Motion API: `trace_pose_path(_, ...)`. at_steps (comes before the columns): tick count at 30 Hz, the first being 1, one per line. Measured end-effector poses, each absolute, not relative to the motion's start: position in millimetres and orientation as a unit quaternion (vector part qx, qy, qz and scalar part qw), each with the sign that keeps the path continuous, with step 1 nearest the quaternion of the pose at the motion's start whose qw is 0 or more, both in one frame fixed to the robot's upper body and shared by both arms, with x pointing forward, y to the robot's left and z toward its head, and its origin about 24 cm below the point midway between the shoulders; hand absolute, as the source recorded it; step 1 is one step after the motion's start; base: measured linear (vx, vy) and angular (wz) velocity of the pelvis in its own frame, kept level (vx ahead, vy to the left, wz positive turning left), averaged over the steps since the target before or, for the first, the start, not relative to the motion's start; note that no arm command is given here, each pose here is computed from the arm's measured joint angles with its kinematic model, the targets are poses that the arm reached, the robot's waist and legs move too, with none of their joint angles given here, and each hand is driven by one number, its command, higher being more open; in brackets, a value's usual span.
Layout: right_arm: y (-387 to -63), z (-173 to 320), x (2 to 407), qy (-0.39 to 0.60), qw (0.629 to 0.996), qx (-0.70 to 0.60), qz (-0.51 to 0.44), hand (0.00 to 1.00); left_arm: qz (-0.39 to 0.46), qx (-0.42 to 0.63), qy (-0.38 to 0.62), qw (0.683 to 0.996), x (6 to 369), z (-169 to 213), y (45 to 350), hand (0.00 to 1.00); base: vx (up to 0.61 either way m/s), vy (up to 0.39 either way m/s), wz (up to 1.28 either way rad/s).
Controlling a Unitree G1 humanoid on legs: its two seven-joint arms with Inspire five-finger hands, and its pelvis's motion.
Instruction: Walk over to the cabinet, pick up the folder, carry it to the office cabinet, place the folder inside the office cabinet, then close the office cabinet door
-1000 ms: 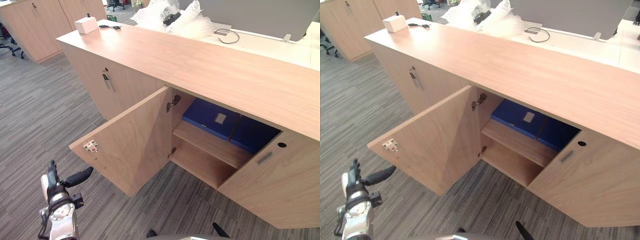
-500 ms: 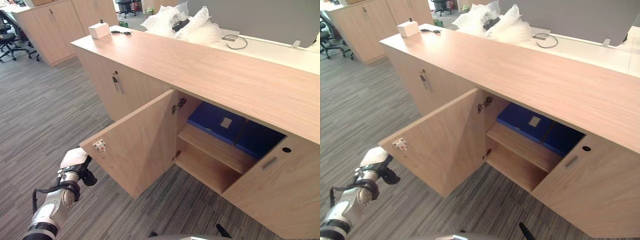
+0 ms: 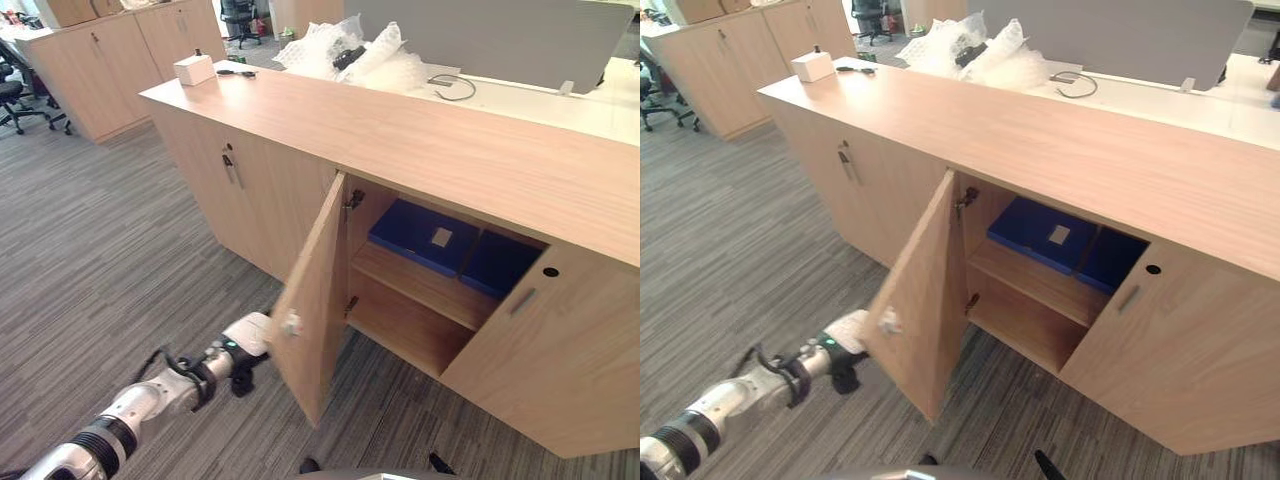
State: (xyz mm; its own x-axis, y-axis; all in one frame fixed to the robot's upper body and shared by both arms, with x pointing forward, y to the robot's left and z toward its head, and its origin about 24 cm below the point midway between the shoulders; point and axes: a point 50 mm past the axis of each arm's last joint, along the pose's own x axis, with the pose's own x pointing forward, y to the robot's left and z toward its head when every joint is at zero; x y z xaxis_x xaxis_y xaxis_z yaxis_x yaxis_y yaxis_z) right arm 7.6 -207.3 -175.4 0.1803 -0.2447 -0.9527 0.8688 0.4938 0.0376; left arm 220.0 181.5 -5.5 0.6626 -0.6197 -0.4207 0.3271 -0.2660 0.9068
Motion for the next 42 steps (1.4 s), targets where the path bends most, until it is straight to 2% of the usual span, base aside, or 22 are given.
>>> trace_pose_path(4, -207, -175, 6, 0.507, 0.702, 0.305, -0.396, 1.0, -0.435, 0.636, -0.194, 0.607, 212, 3, 131, 1.0, 0.01, 0.002, 0.0)
trace_pose_path(8, -206, -176, 8, 0.509, 0.704, 0.301, -0.393, 1.0, -0.473, 0.56, -0.232, 0.639, 198, 0, 81, 1.0, 0.02, 0.001, 0.0)
trace_pose_path(12, -204, -176, 10, 0.515, 0.709, 0.291, -0.384, 1.0, -0.5, 0.505, -0.231, 0.665, 187, -7, 51, 1.0, -0.01, -0.004, -0.06)
trace_pose_path(15, -201, -176, 15, 0.516, 0.713, 0.289, -0.376, 1.0, -0.497, 0.479, -0.171, 0.703, 189, -27, 41, 1.0, -0.03, 0.003, -0.25)
trace_pose_path(16, -200, -176, 19, 0.514, 0.716, 0.288, -0.374, 1.0, -0.47, 0.458, -0.118, 0.745, 194, -37, 45, 1.0, -0.04, -0.009, -0.25)
trace_pose_path(17, -199, -176, 20, 0.513, 0.717, 0.287, -0.375, 1.0, -0.417, 0.418, -0.046, 0.806, 203, -47, 53, 1.0, -0.03, -0.013, -0.26)
trace_pose_path(18, -198, -176, 20, 0.514, 0.716, 0.287, -0.375, 1.0, -0.383, 0.391, -0.008, 0.837, 208, -51, 58, 1.0, -0.03, -0.023, -0.32)
trace_pose_path(19, -196, -177, 19, 0.516, 0.714, 0.287, -0.376, 1.0, -0.298, 0.331, 0.07, 0.893, 218, -61, 75, 1.0, -0.03, -0.042, -0.35)
trace_pose_path(20, -194, -177, 18, 0.519, 0.714, 0.286, -0.373, 1.0, -0.208, 0.274, 0.139, 0.929, 224, -72, 96, 1.0, -0.02, -0.054, -0.38)
trace_pose_path(22, -192, -177, 18, 0.52, 0.713, 0.288, -0.371, 1.0, -0.105, 0.225, 0.22, 0.943, 220, -88, 132, 1.0, 0.01, -0.058, -0.37)
trace_pose_path(25, -192, -177, 19, 0.517, 0.711, 0.293, -0.375, 1.0, -0.029, 0.176, 0.322, 0.93, 195, -112, 174, 1.0, 0.05, -0.061, -0.42)
trace_pose_path(28, -201, -176, 18, 0.5, 0.704, 0.305, -0.401, 1.0, 0.092, 0.053, 0.419, 0.902, 142, -139, 199, 1.0, 0.12, -0.004, -0.71)
trace_pose_path(29, -202, -176, 19, 0.499, 0.705, 0.304, -0.402, 1.0, 0.114, 0.03, 0.426, 0.897, 135, -141, 199, 1.0, 0.08, 0.068, -0.78)
trace_pose_path(31, -205, -174, 25, 0.494, 0.718, 0.294, -0.392, 1.0, 0.205, -0.086, 0.433, 0.873, 119, -147, 198, 1.0, 0.05, 0.14, -0.74)
trace_pose_path(35, -208, -169, 58, 0.47, 0.767, 0.268, -0.346, 1.0, 0.315, -0.237, 0.396, 0.829, 103, -151, 196, 1.0, 0.0, 0.221, -0.69)
trace_pose_path(38, -198, -169, 68, 0.487, 0.793, 0.235, -0.282, 1.0, 0.36, -0.304, 0.362, 0.805, 95, -151, 205, 1.0, -0.04, 0.263, -0.31)
trace_pose_path(42, -190, -170, 68, 0.501, 0.799, 0.221, -0.25, 1.0, 0.397, -0.31, 0.379, 0.776, 63, -159, 209, 1.0, -0.04, 0.159, -0.34)
